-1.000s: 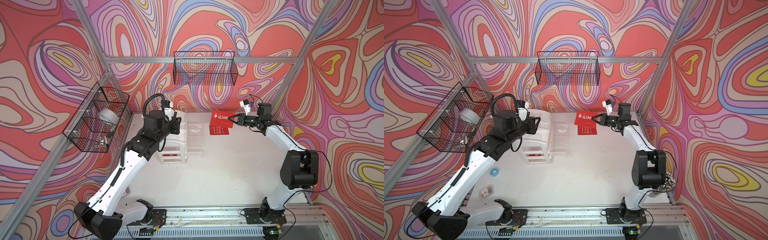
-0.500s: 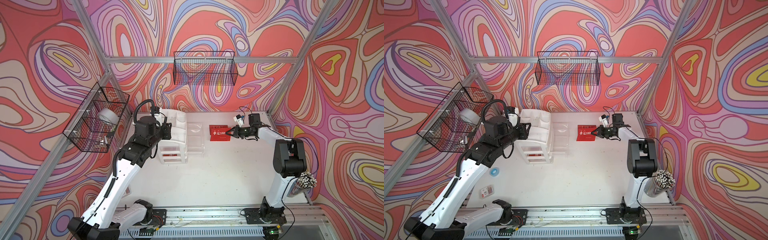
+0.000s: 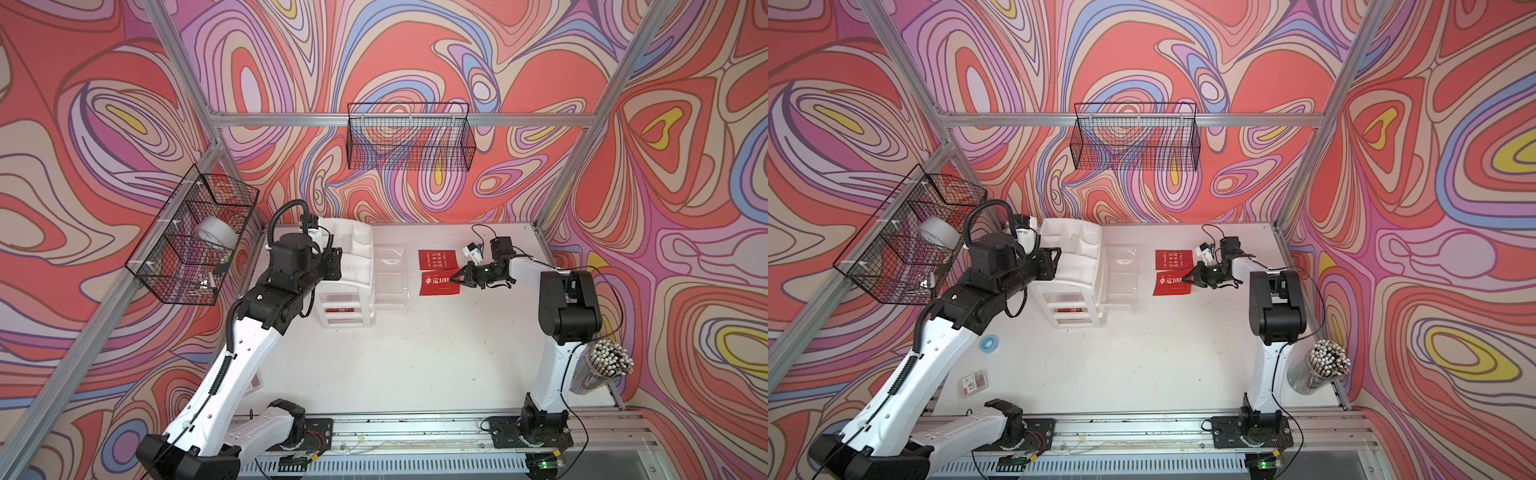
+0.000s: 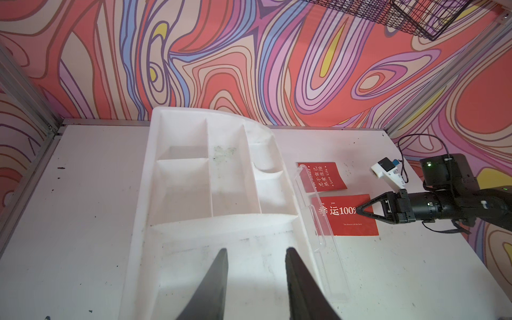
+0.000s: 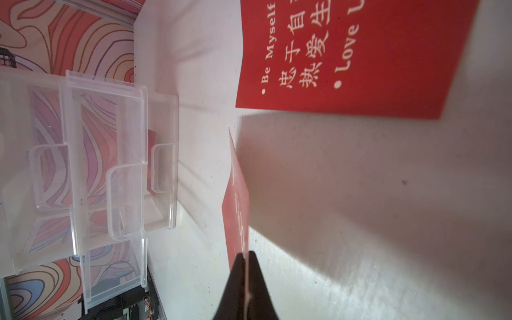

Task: Take the postcards out of the drawer
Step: Place the postcard at the center of the board.

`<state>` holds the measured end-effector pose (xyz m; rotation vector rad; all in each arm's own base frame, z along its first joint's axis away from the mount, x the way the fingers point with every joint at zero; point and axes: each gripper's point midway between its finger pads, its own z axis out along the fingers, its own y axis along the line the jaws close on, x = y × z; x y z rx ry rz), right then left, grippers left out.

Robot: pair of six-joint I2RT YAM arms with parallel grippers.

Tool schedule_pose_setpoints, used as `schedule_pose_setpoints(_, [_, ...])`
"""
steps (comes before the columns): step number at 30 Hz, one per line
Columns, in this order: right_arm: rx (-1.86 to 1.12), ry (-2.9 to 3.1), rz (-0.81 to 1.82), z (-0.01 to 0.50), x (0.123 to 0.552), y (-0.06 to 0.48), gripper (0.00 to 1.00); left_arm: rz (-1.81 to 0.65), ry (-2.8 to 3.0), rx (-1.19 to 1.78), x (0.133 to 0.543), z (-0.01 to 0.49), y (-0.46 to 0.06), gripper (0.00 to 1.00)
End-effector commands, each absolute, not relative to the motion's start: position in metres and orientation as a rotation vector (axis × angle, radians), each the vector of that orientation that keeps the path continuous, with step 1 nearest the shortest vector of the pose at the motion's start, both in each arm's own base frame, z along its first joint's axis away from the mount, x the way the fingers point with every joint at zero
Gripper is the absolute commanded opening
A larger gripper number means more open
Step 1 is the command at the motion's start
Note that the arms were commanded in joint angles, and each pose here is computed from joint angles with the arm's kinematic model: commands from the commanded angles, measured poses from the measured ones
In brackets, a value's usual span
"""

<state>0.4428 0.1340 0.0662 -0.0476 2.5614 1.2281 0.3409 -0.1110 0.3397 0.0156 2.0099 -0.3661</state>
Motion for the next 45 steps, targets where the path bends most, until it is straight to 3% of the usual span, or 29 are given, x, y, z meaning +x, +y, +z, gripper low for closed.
schedule_pose_setpoints(1, [-0.070,2.578,1.212,0.060,0.443,0.132,0.12,-0.361,2.037,-0.011,0.343,0.331,-0.108,0.37])
schedule_pose_setpoints(11, [-0.051,2.601,1.159,0.055,0.452,0.127,0.31,-0.351,2.041,-0.019,0.343,0.330,-0.105,0.37])
schedule_pose_setpoints(17, [-0.041,2.613,1.106,0.053,0.458,0.123,0.33,-0.340,2.044,-0.025,0.342,0.329,-0.102,0.37])
schedule_pose_setpoints(45, [-0.033,2.654,1.037,0.036,0.473,0.115,0.05,-0.321,2.058,-0.033,0.341,0.322,-0.098,0.38])
